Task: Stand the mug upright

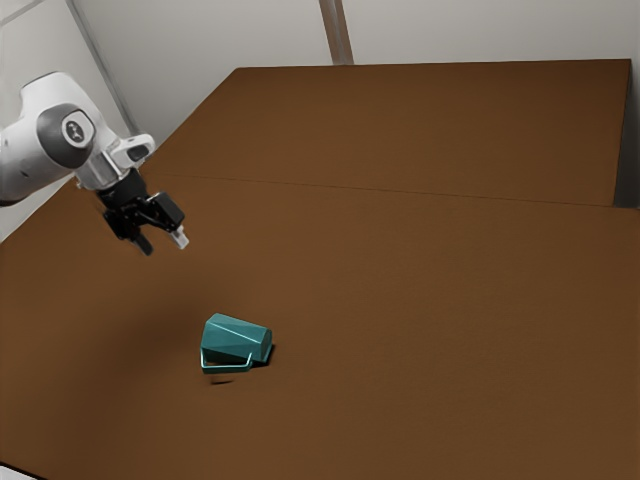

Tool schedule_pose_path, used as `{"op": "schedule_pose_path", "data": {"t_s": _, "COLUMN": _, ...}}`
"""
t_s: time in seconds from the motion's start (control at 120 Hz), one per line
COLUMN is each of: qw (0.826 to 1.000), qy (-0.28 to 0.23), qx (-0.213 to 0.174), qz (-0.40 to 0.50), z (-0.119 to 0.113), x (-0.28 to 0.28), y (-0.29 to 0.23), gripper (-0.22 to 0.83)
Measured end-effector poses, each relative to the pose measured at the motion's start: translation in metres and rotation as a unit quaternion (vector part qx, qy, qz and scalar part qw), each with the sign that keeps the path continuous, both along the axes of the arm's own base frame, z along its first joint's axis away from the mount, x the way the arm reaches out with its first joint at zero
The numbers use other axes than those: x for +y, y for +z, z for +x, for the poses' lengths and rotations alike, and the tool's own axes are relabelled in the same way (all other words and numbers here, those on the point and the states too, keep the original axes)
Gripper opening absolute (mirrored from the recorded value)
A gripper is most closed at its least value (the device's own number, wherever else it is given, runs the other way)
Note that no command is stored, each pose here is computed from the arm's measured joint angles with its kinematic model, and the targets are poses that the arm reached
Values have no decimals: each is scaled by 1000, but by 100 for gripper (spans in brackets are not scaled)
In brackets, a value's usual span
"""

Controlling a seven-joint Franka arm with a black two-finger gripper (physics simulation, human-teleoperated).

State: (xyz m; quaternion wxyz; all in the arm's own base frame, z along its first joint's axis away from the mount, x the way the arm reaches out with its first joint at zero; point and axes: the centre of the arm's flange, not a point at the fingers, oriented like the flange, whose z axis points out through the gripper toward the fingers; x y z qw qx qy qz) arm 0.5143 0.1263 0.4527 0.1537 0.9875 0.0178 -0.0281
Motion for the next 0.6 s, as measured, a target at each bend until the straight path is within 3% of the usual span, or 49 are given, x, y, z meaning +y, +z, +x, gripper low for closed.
{"op": "schedule_pose_path", "data": {"t_s": 0.342, "qw": 992, "qy": -8, "qx": 59, "qz": -108, "z": -13, "x": -48, "y": -86, "gripper": 61}}
{"op": "schedule_pose_path", "data": {"t_s": 0.6, "qw": 985, "qy": 44, "qx": 80, "qz": -144, "z": -29, "x": -8, "y": -124, "gripper": 62}}
